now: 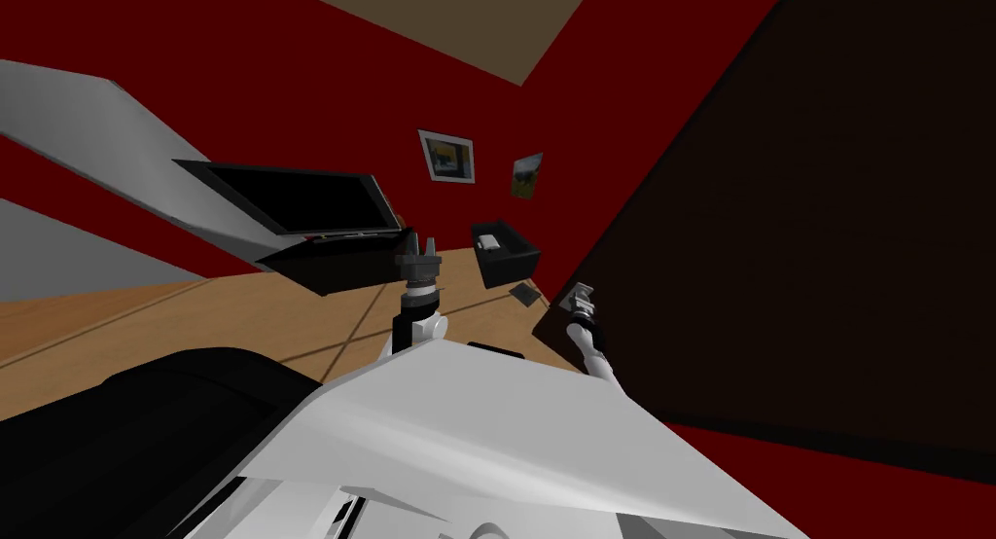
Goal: Pull the door open
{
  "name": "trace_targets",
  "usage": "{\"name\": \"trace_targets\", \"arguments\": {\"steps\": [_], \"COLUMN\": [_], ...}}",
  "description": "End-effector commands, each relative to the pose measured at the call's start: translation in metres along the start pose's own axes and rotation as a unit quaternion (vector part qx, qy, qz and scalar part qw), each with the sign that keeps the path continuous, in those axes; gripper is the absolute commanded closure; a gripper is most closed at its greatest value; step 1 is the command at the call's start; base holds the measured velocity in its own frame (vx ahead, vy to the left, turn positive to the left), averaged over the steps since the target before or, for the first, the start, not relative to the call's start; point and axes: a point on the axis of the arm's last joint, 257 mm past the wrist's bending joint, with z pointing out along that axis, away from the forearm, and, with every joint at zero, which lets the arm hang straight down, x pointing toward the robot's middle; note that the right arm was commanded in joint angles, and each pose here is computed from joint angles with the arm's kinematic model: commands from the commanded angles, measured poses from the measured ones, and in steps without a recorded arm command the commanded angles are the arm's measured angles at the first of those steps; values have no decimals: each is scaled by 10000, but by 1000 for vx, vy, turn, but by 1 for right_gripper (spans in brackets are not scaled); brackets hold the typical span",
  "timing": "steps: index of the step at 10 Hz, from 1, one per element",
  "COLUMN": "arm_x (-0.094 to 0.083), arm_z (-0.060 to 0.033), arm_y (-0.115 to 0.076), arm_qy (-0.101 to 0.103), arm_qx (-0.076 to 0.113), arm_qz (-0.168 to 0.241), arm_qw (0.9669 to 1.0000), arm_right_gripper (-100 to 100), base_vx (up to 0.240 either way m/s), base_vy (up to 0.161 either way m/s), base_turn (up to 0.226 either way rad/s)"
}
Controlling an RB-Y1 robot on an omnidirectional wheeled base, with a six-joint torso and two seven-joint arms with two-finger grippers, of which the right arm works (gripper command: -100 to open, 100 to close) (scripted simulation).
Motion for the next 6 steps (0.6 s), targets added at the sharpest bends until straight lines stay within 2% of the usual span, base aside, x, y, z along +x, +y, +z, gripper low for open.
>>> {"name": "trace_targets", "arguments": {"steps": [1, 3, 6], "arm_x": [15, 30, 43], "arm_z": [-53, -134, -323], "arm_y": [-135, -318, -670], "arm_qy": [25, 51, 79], "arm_qx": [186, 436, 911], "arm_qz": [-26, -52, -73], "arm_qw": [9998, 9990, 9958], "arm_right_gripper": [100, 100, 100], "base_vx": [-73, -82, -83], "base_vy": [19, 25, 2], "base_turn": [-102, -143, -148]}}
